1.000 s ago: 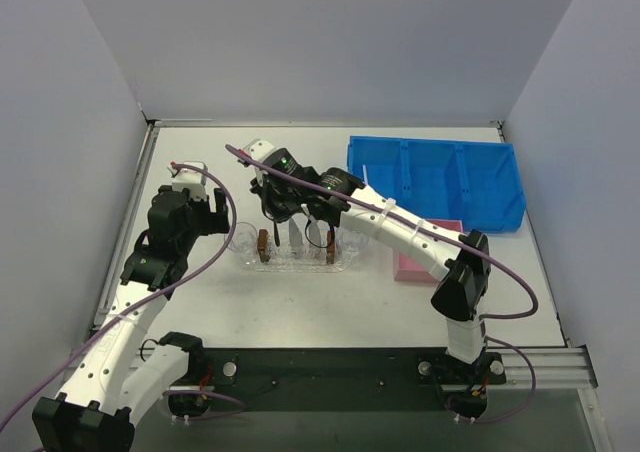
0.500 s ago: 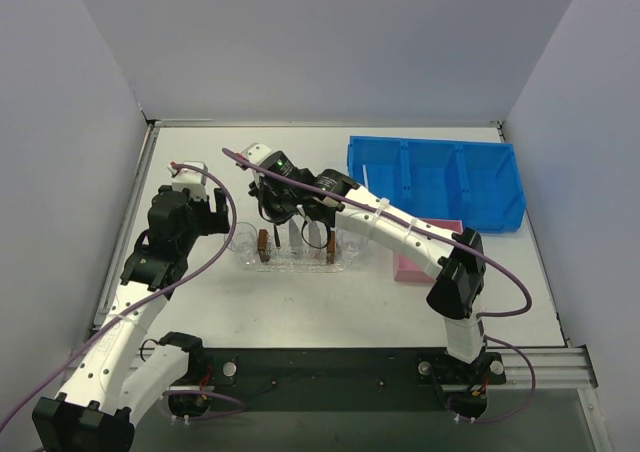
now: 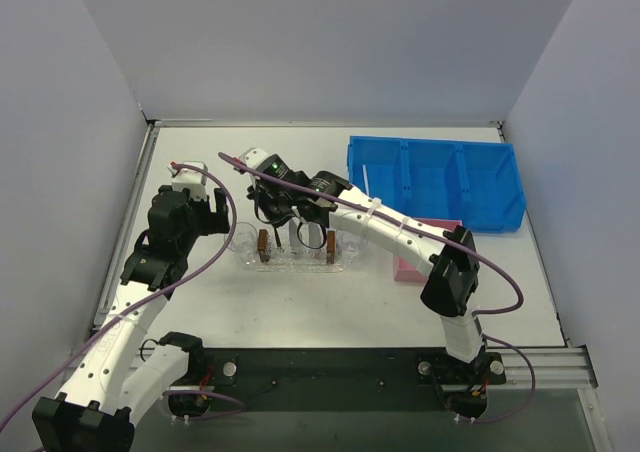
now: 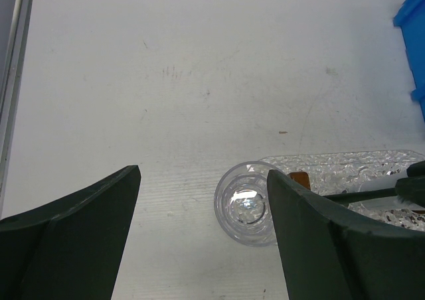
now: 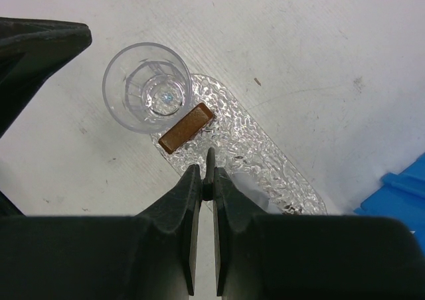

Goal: Prepare toiletry sets of a toothbrush and toothpaste on the tray

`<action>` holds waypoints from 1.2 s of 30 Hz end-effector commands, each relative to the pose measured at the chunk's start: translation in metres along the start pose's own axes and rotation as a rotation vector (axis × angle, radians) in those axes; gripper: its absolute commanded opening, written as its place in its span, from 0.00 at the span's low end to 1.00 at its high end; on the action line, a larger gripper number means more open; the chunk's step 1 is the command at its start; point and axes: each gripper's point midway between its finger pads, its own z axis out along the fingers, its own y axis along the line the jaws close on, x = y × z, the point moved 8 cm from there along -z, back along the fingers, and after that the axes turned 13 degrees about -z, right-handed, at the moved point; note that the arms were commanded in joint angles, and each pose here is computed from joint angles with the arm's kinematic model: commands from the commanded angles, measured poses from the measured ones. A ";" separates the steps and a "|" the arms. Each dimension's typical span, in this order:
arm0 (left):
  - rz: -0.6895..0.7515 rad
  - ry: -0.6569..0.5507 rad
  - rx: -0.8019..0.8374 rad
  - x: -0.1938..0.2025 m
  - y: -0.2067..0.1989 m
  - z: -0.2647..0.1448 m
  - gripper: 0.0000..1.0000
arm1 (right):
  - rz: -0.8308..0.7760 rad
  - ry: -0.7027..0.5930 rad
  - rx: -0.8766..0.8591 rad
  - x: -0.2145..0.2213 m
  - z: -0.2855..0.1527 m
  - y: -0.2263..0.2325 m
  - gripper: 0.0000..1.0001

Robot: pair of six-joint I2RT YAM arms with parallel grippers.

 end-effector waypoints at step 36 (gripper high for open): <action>0.005 -0.062 0.003 -0.019 -0.003 -0.004 0.88 | -0.010 -0.049 0.026 -0.013 -0.008 0.000 0.44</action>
